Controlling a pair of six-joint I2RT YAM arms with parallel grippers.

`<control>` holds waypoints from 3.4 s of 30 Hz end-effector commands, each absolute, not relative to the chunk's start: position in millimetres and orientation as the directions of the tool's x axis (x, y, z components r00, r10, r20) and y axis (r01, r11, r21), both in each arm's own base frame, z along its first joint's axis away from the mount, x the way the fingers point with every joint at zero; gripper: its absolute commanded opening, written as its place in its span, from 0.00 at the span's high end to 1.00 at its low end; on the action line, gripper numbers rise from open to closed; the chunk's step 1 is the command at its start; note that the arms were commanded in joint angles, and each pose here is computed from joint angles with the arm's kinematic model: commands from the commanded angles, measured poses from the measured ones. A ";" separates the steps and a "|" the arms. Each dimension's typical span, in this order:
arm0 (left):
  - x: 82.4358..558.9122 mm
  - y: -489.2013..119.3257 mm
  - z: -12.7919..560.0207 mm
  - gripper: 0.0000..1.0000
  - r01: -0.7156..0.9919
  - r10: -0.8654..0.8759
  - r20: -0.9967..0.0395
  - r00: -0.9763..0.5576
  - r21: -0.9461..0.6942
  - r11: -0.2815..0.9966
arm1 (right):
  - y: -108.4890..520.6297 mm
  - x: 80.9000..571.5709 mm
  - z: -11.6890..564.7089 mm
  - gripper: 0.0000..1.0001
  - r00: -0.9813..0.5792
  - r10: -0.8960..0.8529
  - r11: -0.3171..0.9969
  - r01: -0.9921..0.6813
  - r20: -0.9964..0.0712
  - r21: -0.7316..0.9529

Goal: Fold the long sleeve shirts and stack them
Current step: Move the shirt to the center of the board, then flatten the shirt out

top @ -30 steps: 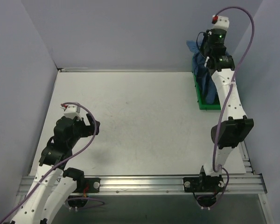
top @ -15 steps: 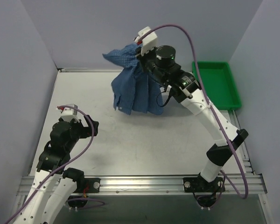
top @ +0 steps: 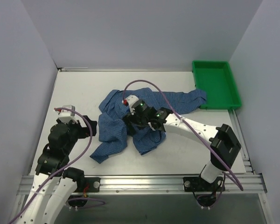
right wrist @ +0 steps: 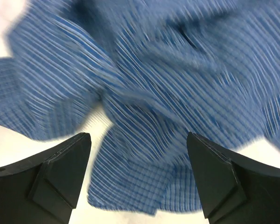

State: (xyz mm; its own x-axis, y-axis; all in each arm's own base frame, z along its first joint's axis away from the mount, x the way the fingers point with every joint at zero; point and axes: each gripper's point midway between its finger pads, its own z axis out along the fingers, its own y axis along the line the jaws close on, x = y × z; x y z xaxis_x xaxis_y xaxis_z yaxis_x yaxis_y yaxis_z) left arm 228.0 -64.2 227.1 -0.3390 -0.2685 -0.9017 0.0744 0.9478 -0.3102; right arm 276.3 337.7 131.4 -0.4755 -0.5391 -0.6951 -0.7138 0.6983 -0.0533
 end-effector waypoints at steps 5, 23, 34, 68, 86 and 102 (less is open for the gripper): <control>241.8 -69.9 222.2 0.03 0.074 -0.269 -0.890 -0.369 -0.317 0.946 | 208.4 324.6 171.8 0.15 -0.638 -0.139 0.964 -0.262 -0.757 0.044; 252.3 -71.9 200.7 0.03 0.053 -0.261 -0.851 -0.456 -0.319 0.946 | 90.7 440.8 39.0 0.35 -0.794 0.250 0.964 0.255 -0.554 0.068; 251.5 -71.3 202.2 0.03 0.054 -0.261 -0.854 -0.450 -0.318 0.947 | 165.0 434.1 -2.5 0.73 -0.894 0.130 0.990 0.095 -0.428 0.102; 341.8 -75.3 151.5 0.03 -0.188 -0.474 -0.642 -0.603 -0.463 0.866 | 199.2 352.4 136.9 0.19 -0.813 -0.060 0.964 -0.198 -0.579 0.178; 443.0 -79.9 48.9 0.15 -0.347 -0.560 -0.418 -0.715 -0.483 0.804 | 253.0 191.2 57.2 0.20 -0.794 -0.307 0.853 -0.474 -0.525 0.218; 438.4 -82.7 3.4 1.00 -0.378 -0.562 -0.361 -0.744 -0.466 0.800 | 240.0 190.1 -10.4 0.63 -0.853 -0.363 0.901 -0.424 -0.374 0.093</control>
